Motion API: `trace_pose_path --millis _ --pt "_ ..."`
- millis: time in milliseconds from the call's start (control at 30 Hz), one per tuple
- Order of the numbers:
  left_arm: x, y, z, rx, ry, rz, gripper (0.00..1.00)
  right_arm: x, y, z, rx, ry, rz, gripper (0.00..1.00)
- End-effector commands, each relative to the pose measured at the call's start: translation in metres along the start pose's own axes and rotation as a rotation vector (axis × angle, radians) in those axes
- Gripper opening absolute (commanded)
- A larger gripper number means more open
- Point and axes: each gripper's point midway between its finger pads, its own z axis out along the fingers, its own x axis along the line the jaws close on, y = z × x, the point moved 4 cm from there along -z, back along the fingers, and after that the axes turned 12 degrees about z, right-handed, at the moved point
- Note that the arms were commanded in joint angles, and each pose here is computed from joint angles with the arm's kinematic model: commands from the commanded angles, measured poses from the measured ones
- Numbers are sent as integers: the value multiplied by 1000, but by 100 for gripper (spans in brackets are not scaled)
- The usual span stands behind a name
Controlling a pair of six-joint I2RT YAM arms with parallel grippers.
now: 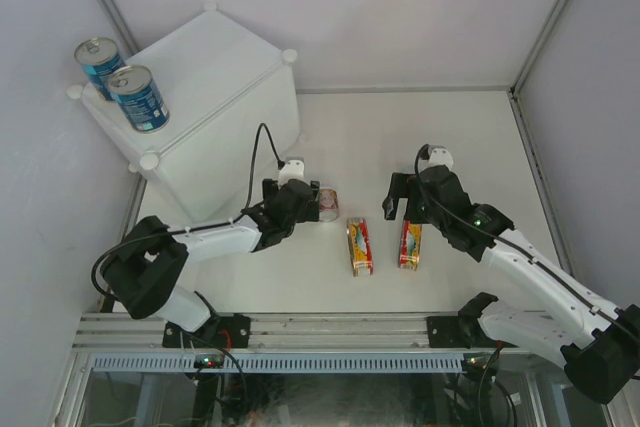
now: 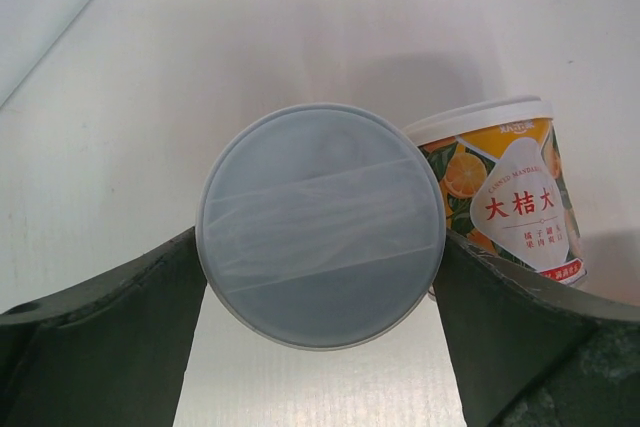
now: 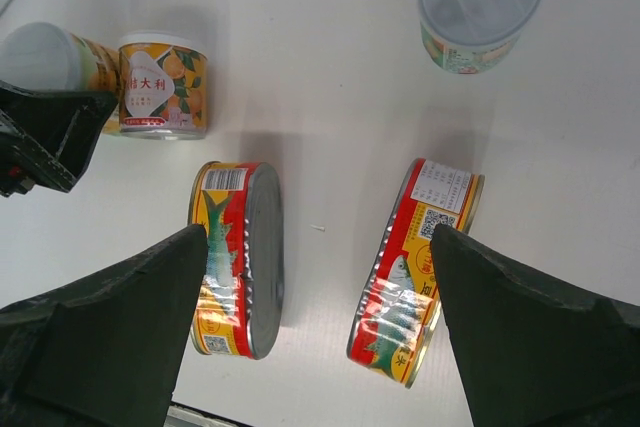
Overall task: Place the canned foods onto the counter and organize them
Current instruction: Pick up the canned food from the center of the board.
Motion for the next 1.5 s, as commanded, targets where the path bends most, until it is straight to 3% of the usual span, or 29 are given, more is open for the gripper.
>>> trace_pose_path --millis 0,300,467,600,633,1467 --pt "-7 31 3 -85 -26 -50 89 13 20 -8 -58 38 -3 92" --pt "-9 34 6 -91 -39 -60 60 14 21 -10 -59 34 -13 92" --pt "-9 33 6 -87 -46 -60 38 14 21 -10 -58 32 -15 92" --pt "-10 36 4 -91 -52 -57 3 14 21 -10 -58 31 -16 92" --pt "-9 37 3 -91 -51 -57 0 14 21 -10 -57 32 -16 92" --pt "12 83 -44 -195 -46 -112 0 18 14 -1 -59 85 22 92"
